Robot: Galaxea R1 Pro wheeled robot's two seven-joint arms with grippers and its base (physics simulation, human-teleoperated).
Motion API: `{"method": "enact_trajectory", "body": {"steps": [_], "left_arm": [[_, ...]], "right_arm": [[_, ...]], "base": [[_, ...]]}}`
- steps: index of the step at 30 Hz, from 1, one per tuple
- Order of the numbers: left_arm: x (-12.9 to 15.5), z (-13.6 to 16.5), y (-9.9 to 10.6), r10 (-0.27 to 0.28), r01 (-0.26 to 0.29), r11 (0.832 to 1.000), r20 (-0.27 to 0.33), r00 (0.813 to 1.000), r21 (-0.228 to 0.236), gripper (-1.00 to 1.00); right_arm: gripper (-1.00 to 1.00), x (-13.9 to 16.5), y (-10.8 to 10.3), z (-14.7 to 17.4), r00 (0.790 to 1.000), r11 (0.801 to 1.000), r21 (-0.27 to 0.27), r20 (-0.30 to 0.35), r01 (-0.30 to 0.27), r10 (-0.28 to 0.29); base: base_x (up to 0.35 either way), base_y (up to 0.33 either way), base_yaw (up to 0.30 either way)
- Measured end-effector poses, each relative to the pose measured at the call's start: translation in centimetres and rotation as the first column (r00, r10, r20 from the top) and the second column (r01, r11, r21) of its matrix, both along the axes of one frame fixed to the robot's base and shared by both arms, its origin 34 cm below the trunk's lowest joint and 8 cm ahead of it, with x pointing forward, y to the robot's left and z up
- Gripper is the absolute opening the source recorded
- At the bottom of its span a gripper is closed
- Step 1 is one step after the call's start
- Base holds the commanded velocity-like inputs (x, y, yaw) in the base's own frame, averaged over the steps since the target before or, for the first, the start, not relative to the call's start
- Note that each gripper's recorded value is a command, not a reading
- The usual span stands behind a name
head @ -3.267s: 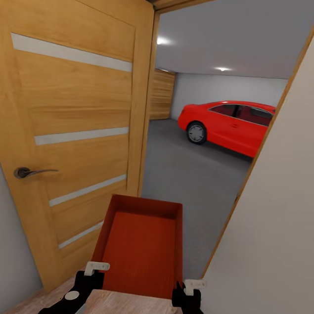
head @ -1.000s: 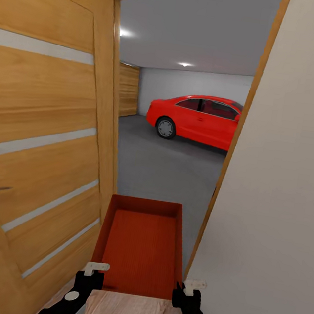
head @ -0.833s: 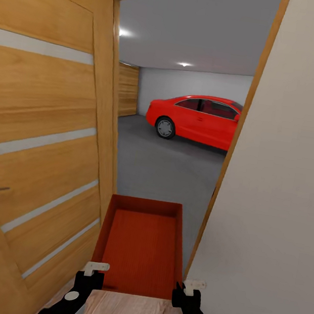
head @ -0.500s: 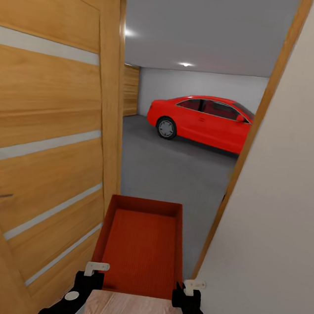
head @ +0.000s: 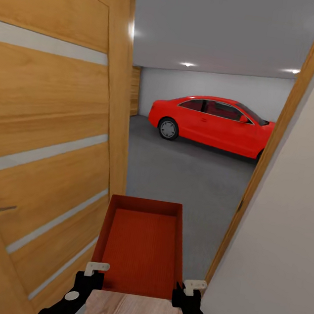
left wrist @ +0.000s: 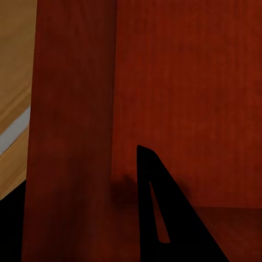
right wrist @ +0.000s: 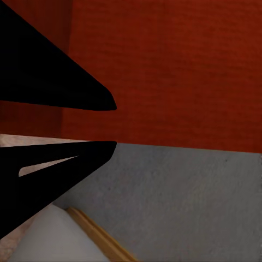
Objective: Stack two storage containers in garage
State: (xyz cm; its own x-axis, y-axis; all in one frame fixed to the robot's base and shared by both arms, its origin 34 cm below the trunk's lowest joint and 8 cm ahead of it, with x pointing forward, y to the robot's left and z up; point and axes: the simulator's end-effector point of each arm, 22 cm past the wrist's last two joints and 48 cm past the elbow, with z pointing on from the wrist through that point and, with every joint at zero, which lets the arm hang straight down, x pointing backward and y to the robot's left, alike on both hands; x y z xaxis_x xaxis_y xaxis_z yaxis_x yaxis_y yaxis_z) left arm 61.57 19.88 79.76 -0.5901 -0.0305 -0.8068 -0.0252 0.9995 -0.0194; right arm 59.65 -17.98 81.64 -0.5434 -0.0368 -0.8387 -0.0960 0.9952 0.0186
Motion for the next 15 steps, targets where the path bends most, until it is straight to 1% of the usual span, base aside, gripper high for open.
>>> {"method": "enact_trajectory", "body": {"steps": [9,15], "left_arm": [[0.01,0.01,0.00,0.000,0.000,1.000,0.000,1.000,0.000,-1.00],[0.01,0.00,0.01,0.000,0.000,1.000,0.000,1.000,0.000,-1.00]], "right_arm": [[-1.00,0.02,0.00,0.01,1.000,1.000,0.000,0.000,0.000,0.000],[-1.00,0.00,0.00,0.00,1.000,1.000,0.000,0.000,-0.001,0.001]], "base": [[0.003,0.004,0.000],[0.000,0.122,0.000]]}}
